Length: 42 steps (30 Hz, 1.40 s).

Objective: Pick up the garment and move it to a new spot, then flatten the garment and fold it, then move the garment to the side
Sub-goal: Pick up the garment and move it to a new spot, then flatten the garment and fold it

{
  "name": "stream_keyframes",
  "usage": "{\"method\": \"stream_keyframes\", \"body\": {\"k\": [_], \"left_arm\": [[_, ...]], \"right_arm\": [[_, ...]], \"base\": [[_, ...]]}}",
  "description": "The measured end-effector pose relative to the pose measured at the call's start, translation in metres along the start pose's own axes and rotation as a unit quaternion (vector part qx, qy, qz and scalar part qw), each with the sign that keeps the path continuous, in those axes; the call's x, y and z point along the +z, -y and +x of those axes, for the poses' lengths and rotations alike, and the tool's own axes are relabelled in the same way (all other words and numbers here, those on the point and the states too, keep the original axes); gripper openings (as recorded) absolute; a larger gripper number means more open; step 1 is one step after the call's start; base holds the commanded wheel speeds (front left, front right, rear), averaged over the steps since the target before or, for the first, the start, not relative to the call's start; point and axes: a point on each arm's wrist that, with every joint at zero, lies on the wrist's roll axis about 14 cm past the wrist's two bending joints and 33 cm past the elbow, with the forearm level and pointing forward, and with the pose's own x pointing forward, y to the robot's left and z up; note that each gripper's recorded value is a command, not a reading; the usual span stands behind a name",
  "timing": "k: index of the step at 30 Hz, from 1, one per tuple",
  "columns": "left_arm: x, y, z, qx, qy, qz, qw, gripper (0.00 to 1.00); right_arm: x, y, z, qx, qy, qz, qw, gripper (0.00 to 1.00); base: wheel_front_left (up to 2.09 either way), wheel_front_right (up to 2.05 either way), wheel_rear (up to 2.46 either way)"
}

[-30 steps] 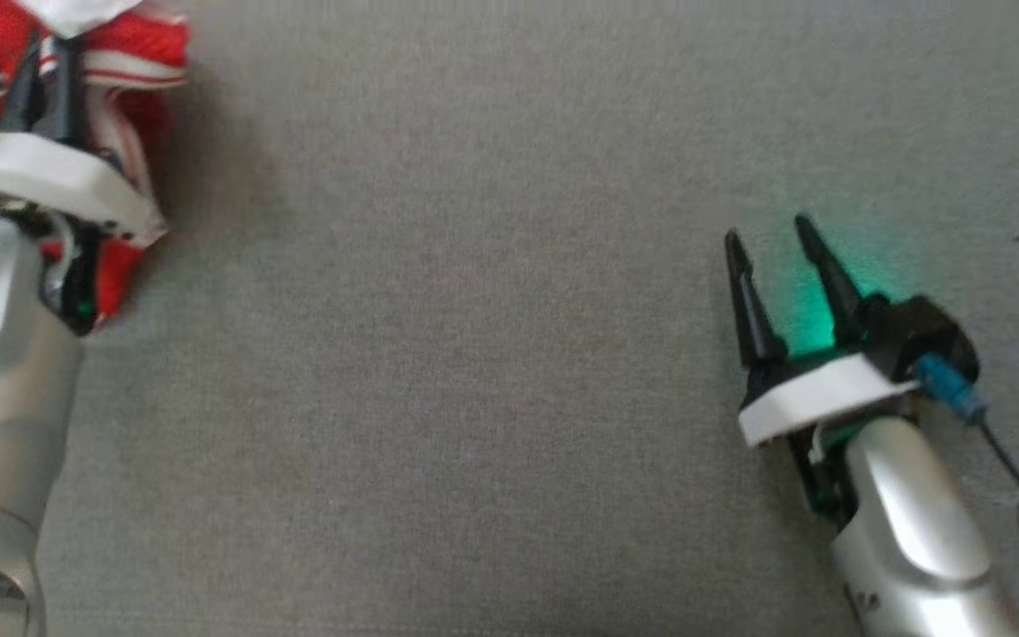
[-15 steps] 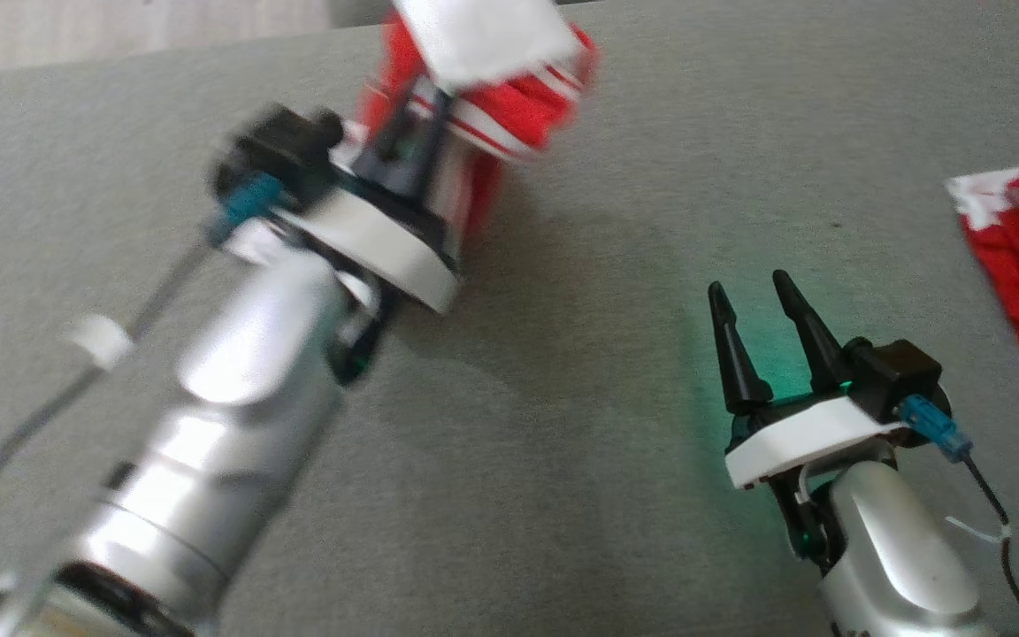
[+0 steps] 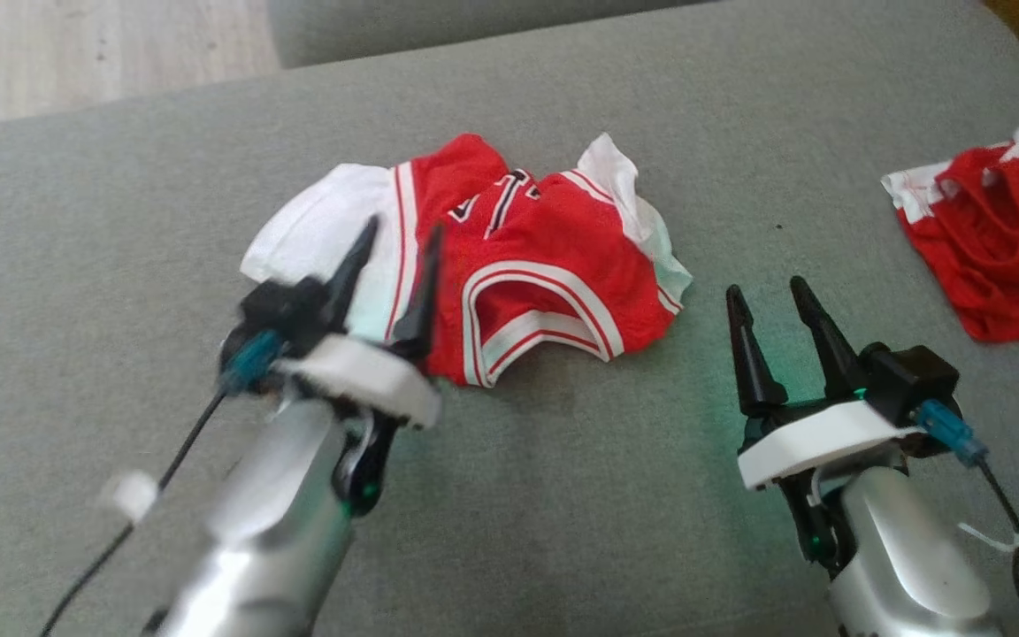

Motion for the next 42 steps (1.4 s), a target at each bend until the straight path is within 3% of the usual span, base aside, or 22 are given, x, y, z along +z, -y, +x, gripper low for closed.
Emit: {"method": "stream_keyframes", "body": {"k": [5, 9, 15, 22, 30, 38, 42], "left_arm": [[0.000, -0.047, -0.048, 0.101, 0.023, 0.004, 0.995, 1.00], [-0.004, -0.084, -0.100, 0.192, 0.035, 0.016, 0.981, 1.00], [-0.011, -0.103, -0.167, 0.252, 0.043, 0.027, 0.966, 1.00], [-0.039, -0.100, -0.211, 0.278, 0.014, 0.023, 0.960, 1.00], [-0.049, -0.084, -0.206, 0.254, 0.008, -0.004, 0.967, 1.00], [-0.046, -0.084, -0.185, 0.242, 0.011, -0.013, 0.970, 1.00], [-0.049, -0.090, -0.184, 0.250, 0.008, -0.028, 0.968, 1.00]], "right_arm": [[0.005, -0.007, -0.002, 0.008, 0.008, 0.003, 1.000, 1.00], [-0.002, -0.009, -0.012, 0.006, 0.000, 0.008, 1.000, 1.00], [-0.005, -0.017, -0.020, 0.015, -0.004, 0.003, 1.000, 1.00], [-0.015, -0.021, -0.030, 0.018, -0.018, 0.001, 1.000, 1.00], [-0.025, -0.026, -0.023, 0.028, -0.036, -0.010, 0.999, 1.00], [-0.006, -0.035, 0.030, 0.048, -0.026, -0.047, 0.997, 1.00], [-0.016, -0.035, 0.050, 0.050, -0.046, -0.062, 0.996, 1.00]], "base": [[0.00, 0.00, 0.00], [0.00, 0.00, 0.00], [0.00, 0.00, 0.00], [0.00, 0.00, 0.00], [0.00, 0.00, 0.00], [0.00, 0.00, 0.00], [0.00, 0.00, 0.00]]}}
